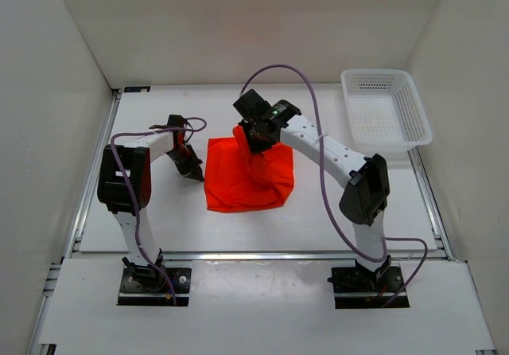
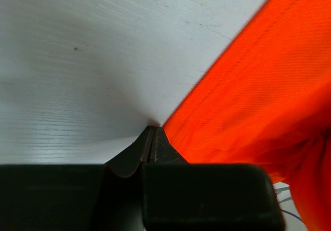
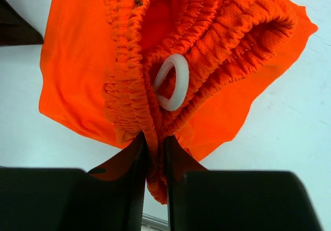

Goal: Fold and stack the shorts
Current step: Fold the shorts

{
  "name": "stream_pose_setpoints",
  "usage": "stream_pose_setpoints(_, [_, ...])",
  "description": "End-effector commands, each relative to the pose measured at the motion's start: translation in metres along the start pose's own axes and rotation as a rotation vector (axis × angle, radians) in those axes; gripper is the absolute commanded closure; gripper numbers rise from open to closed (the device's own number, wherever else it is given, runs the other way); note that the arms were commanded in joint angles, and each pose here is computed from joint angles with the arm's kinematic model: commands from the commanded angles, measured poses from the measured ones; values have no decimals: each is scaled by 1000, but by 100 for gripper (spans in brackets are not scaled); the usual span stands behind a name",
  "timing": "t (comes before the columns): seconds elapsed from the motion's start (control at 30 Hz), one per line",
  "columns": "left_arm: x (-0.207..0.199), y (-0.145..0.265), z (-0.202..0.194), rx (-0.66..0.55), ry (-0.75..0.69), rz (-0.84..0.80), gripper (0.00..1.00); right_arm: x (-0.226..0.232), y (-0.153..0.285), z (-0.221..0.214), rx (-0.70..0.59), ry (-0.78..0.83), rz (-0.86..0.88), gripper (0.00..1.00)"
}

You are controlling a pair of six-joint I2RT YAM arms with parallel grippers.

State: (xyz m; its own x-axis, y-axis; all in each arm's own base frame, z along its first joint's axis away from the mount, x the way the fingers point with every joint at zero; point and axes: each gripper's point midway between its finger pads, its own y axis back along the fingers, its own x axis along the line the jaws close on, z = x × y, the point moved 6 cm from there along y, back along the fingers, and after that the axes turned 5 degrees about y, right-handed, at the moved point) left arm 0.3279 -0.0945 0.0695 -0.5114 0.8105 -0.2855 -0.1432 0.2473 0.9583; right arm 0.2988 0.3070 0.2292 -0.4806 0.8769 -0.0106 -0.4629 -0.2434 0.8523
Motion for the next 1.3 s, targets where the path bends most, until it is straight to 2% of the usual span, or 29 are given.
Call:
stream_pose_setpoints(0.0, [1, -10, 4, -12, -14, 9, 90, 18, -4, 18, -46, -3, 12, 100])
stream_pose_setpoints(0.17, [1, -13, 4, -12, -5, 9, 90, 44, -39, 19, 13, 22, 77, 100])
stream_pose_setpoints(0.33, [2, -15, 4, -5, 6, 14, 90, 77, -43, 31, -28, 22, 203, 100])
stream_pose_setpoints(0.37, [2, -15, 4, -5, 7, 14, 90, 90, -41, 37, -62, 28, 263, 97])
stream_pose_setpoints(0.4, [2, -15, 4, -5, 7, 14, 90, 99, -37, 39, -64, 32, 349, 76])
stream_pose_setpoints(0.47, [-1, -9, 5, -21, 13, 0, 90, 112, -33, 43, -91, 51, 467, 48])
stream_pose_setpoints(0.5, [1, -1, 6, -43, 18, -2, 90, 117, -26, 45, -105, 56, 518, 29])
stream_pose_setpoints(0.53, [2, 2, 5, -57, 16, 0, 90, 118, -29, 36, -87, 77, 552, 26])
stream_pose_setpoints(0.57, [12, 7, 9, -67, 46, -1, 90, 113, -9, 49, -171, 73, 588, 22])
stream_pose_setpoints(0.63, [19, 25, 13, -109, 70, -15, 84, 99, -1, 48, -214, 50, 603, 19])
stream_pose_setpoints(0.67, [25, 32, 15, -119, 90, 3, 79, 78, 2, 38, -204, -5, 589, 19])
stream_pose_setpoints(0.7, [36, 39, 19, -136, 112, 11, 69, 67, 4, 39, -237, -29, 585, 19])
stream_pose_setpoints(0.8, [50, 68, 25, -217, 147, 20, 52, 12, -6, 11, -208, -141, 447, 25])
stream_pose_setpoints(0.83, [48, 77, 29, -255, 132, 15, 50, -1, 0, 4, -212, -171, 420, 28])
stream_pose_setpoints(0.87, [45, 90, 28, -285, 114, -5, 49, -21, -14, -17, -157, -222, 372, 31])
stream_pose_setpoints(0.97, [13, 111, 25, -337, -6, -49, 47, -53, -11, -38, -153, -292, 282, 31])
stream_pose_setpoints(1.03, [-21, 122, 16, -353, -133, -81, 23, -68, -11, -57, -136, -349, 234, 30])
stream_pose_setpoints(1.1, [-38, 112, 8, -308, -193, -41, 0, -75, -11, -68, -123, -374, 212, 21])
stream_pose_setpoints(1.17, [-65, 107, -2, -290, -295, -54, 0, -80, -6, -71, -122, -386, 193, 19])
stream_pose_setpoints(1.27, [-80, 85, -13, -235, -357, -30, 0, -85, -3, -74, -113, -395, 176, 17])
